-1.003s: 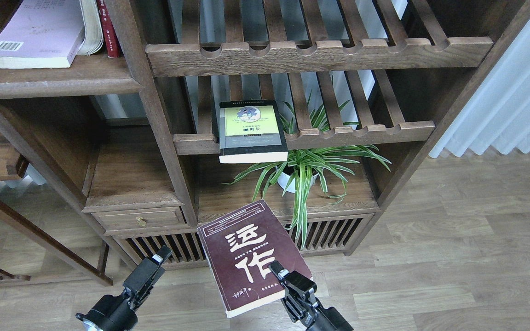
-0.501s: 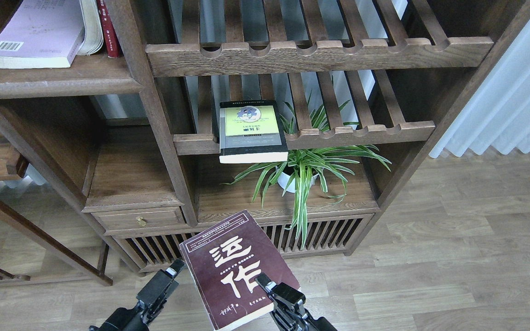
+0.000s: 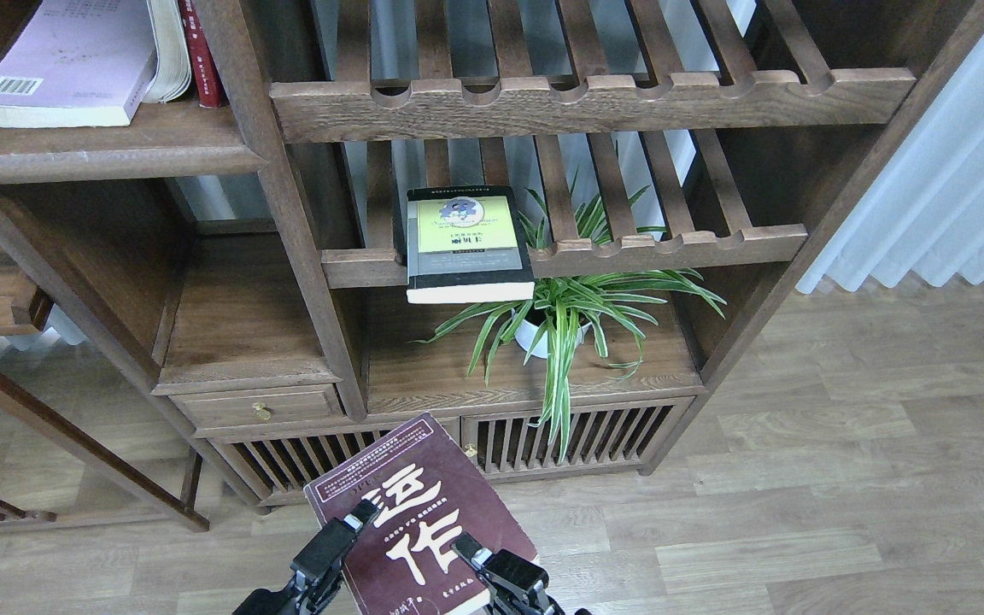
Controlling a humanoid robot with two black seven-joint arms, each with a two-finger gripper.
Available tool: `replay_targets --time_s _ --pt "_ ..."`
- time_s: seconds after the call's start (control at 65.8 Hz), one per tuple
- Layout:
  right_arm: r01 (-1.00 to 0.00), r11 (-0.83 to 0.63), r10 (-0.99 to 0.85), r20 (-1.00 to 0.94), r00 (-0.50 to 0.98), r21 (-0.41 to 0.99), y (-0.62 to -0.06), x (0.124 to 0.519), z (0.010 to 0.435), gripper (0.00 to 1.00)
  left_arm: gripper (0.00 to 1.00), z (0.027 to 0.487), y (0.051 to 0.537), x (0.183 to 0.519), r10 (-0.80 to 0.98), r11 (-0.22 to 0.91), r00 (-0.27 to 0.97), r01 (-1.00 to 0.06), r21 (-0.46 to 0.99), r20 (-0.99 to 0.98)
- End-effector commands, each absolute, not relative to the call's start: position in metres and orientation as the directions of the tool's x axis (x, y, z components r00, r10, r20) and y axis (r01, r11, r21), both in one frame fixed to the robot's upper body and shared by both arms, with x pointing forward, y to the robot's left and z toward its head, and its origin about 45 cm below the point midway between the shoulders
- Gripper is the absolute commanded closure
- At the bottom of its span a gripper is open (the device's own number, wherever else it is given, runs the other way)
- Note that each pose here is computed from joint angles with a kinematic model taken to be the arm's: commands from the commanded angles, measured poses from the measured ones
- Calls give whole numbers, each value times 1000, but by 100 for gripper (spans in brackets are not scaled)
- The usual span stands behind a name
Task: Organize books on shelf
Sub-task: 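Lower the dark red book and pass it to the left gripper, then lift the dark red book with the left gripper onto the top-left shelf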
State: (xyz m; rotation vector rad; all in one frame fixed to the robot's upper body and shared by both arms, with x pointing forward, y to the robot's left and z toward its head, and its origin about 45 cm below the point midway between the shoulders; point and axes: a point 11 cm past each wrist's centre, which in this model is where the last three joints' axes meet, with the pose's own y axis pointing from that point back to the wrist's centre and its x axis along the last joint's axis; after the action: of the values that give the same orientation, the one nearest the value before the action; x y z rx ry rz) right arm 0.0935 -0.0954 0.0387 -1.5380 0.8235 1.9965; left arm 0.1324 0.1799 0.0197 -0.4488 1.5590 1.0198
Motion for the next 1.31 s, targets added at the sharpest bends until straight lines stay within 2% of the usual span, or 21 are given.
replay_targets --time_s 0.0,0.106,0.243,0.319,0.334,0.35,0.365,0.38,0.395,0.456,0.608,0.957,1.064,1.094,1.292 --pt "-693 -701 15 -968 -250 168 -96 93 38 96 76 17 180 131 241 546 -282 -752 370 -929" --pt "-692 -702 12 -969 -248 168 -95 93 38 96 91 12 187 128 252 530 -304 -751 394 -919" --pt "-692 -701 13 -968 -250 170 -96 93 38 96 93 11 192 129 260 523 -306 -752 400 -916" --pt "-694 -700 12 -969 -248 169 -96 94 38 93 93 11 204 131 281 511 -302 -757 408 -911" --pt "-692 -702 8 -970 -245 169 -96 94 38 68 93 14 217 136 301 497 -293 -764 412 -907" --pt "-691 -703 8 -969 -245 169 -96 93 38 63 93 15 219 136 305 496 -292 -764 413 -907" --pt "-685 -709 2 -971 -240 168 -95 93 39 50 93 16 225 139 313 490 -285 -768 411 -906" --pt "-682 -711 -2 -972 -237 168 -94 93 38 44 93 17 226 140 316 488 -284 -769 412 -905" --pt "-678 -715 -13 -973 -229 169 -94 92 38 29 93 20 234 144 327 481 -273 -776 409 -904" --pt "-664 -727 -42 -976 -212 175 -94 90 37 12 93 26 251 154 356 462 -250 -790 403 -900" --pt "-656 -728 -58 -971 -233 201 -95 80 32 5 94 54 300 182 431 411 -183 -832 373 -883" --pt "-652 -727 -68 -968 -240 213 -97 78 28 4 95 147 387 247 611 337 4 -906 255 -792" --pt "-649 -727 -79 -966 -245 225 -98 78 24 4 96 174 403 266 657 328 55 -919 219 -752" --pt "-649 -725 -85 -965 -248 230 -100 79 22 4 96 201 413 284 689 322 107 -931 171 -717" --pt "-646 -725 -95 -964 -250 239 -101 79 19 4 96 274 416 330 725 340 253 -940 14 -640"
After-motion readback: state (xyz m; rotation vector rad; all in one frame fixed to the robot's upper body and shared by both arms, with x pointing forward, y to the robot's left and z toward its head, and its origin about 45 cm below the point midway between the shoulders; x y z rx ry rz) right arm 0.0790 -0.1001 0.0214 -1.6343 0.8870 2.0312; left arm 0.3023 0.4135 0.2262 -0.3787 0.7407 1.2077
